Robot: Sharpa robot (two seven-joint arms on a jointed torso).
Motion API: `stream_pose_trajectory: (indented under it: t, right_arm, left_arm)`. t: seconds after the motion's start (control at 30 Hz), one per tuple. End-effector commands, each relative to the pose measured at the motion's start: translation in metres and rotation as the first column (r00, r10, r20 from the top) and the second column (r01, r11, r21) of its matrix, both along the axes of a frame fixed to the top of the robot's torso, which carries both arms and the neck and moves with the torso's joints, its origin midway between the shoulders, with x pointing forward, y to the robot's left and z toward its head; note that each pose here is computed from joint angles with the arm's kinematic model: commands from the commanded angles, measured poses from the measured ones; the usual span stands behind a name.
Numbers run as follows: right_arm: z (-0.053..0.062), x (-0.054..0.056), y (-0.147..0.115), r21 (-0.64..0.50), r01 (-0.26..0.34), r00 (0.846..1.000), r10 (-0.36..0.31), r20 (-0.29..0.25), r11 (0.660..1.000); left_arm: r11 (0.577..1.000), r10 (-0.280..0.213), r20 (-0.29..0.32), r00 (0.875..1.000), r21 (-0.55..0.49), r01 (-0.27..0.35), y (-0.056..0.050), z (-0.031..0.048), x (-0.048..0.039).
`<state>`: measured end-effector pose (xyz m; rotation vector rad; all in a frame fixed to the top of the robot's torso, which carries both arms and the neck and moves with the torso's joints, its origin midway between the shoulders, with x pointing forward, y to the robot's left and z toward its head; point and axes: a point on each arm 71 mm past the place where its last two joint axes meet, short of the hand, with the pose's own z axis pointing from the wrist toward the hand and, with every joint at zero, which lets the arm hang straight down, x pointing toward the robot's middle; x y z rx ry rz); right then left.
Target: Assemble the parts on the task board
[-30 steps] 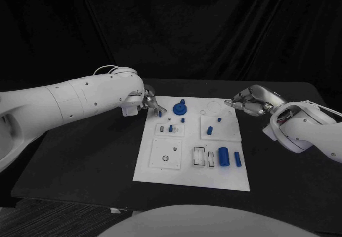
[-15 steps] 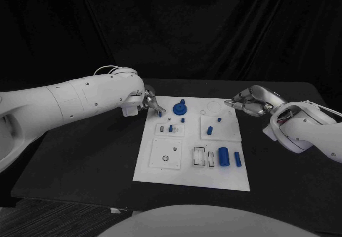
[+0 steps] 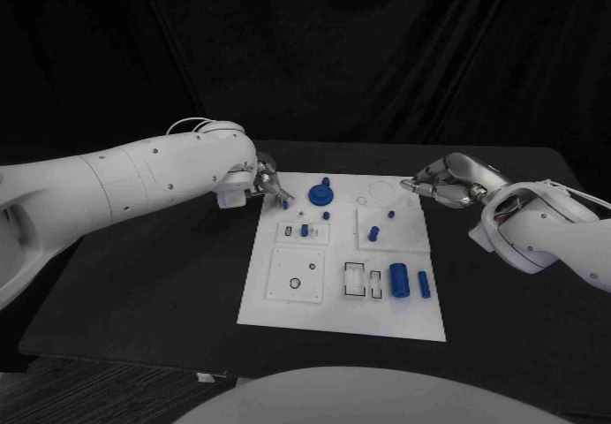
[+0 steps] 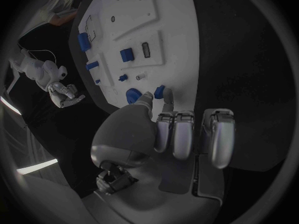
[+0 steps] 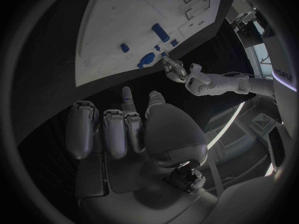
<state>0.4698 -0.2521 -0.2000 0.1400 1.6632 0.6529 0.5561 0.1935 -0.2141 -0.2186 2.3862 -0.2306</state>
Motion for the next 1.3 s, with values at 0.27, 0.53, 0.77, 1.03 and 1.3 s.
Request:
stream_pose_trajectory:
  t: [0.27, 0.53, 0.77, 1.03, 1.3]
  right_arm:
    - [-0.0029, -0.0003, -0.0011, -0.008, 0.011, 1.000, -0.011, -0.015, 1.000]
    - [-0.0034, -0.0004, -0.0013, -0.009, 0.012, 1.000, -0.012, -0.017, 1.000]
    - [-0.0037, -0.0005, -0.0016, -0.009, 0.012, 1.000, -0.013, -0.019, 1.000]
    - [-0.0040, -0.0006, -0.0018, -0.010, 0.013, 1.000, -0.013, -0.021, 1.000]
    - [-0.0045, -0.0004, -0.0016, -0.013, 0.014, 1.000, -0.014, -0.026, 1.000]
  left_arm:
    - [1.000, -0.017, -0.012, 1.000, -0.008, 0.017, -0.0021, -0.0018, -0.0011]
    - [1.000, -0.016, -0.012, 1.000, -0.008, 0.016, -0.0019, -0.0024, -0.0013]
    - [1.000, -0.013, -0.005, 1.000, -0.013, 0.013, -0.0016, -0.0023, -0.0012]
    - [1.000, -0.009, 0.002, 1.000, -0.017, 0.009, -0.0011, -0.0021, -0.0011]
    - [1.000, -0.007, 0.009, 1.000, -0.024, 0.007, 0.0002, -0.0018, -0.0014]
